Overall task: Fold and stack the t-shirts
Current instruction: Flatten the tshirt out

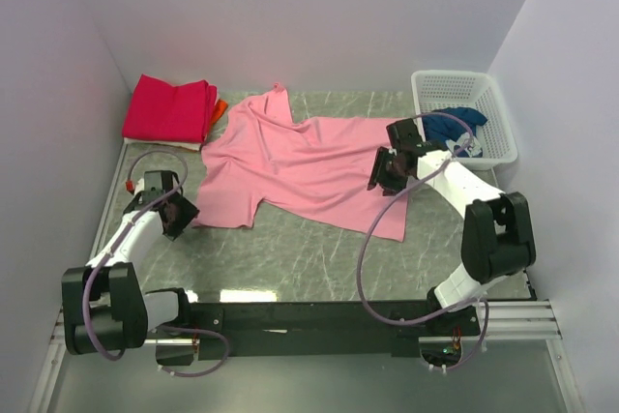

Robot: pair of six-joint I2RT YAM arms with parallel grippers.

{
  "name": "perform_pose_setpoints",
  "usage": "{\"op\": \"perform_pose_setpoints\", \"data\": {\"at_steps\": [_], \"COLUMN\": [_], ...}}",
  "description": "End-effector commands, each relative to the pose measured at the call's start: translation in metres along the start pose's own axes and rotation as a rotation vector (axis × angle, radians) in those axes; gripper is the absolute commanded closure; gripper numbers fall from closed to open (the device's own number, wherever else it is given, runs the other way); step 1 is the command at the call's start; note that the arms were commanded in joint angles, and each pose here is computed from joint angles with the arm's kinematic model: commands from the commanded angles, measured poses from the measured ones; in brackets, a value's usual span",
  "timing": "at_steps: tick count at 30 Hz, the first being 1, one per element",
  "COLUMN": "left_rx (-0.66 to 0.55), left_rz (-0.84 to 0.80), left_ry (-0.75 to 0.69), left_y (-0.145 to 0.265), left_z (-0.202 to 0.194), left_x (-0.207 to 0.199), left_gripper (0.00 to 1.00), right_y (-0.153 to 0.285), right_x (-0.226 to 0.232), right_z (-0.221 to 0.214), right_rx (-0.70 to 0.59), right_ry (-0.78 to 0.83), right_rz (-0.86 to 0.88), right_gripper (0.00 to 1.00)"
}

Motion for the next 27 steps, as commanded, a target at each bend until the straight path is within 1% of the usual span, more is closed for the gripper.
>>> {"op": "perform_pose_setpoints", "data": {"at_steps": [1,4,12,18,20,21,25,27], "left_rx": [-0.012,-0.019,-0.023,-0.006,0.010,0.020,0.035,0.044], "left_rz": [-0.017,-0.010,-0.012,-0.024,-0.025,-0.017,-0.036,-0.038], "left_ry": [0.013,0.008,-0.005,-0.004,-0.012,-0.015,-0.022,-0.025], "left_y": [-0.002,-0.005,-0.014,-0.020,-0.023,-0.024,-0.026,-0.026], "left_z": [-0.004,-0.005,-0.007,-0.010,-0.012,-0.014,-0.018,-0.018], "left_x": [0.004,0.007,0.009,0.009,0.010,0.012,0.013,0.013], "left_gripper": [0.44,0.49,0.47,0.49,0.53,0.59,0.71,0.75], "right_y": [0.011,0.016,0.026,0.030,0.031,0.029,0.027,0.023], "right_x": [-0.004,-0.006,-0.010,-0.016,-0.018,-0.021,-0.032,-0.041], "right_z": [-0.003,-0.011,-0.022,-0.032,-0.036,-0.040,-0.055,-0.064], "right_rx": [-0.065,-0.072,-0.094,-0.098,-0.097,-0.091,-0.070,-0.050], "right_ry": [-0.016,-0.023,-0.030,-0.028,-0.036,-0.039,-0.062,-0.081], "right_rz": [-0.003,0.000,0.004,-0.025,-0.034,-0.048,-0.087,-0.124], "right_gripper": [0.46,0.46,0.46,0.46,0.46,0.46,0.46,0.46]}}
Point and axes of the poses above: each gripper's point midway between its finger pads, its own y axis back along the fingers, its own x axis along the line the jaws close on, z = x × y, the point moved 9 cm from there along y, back along the fingers, and after that the axes turned 10 degrees about y, right-handed, at the moved point
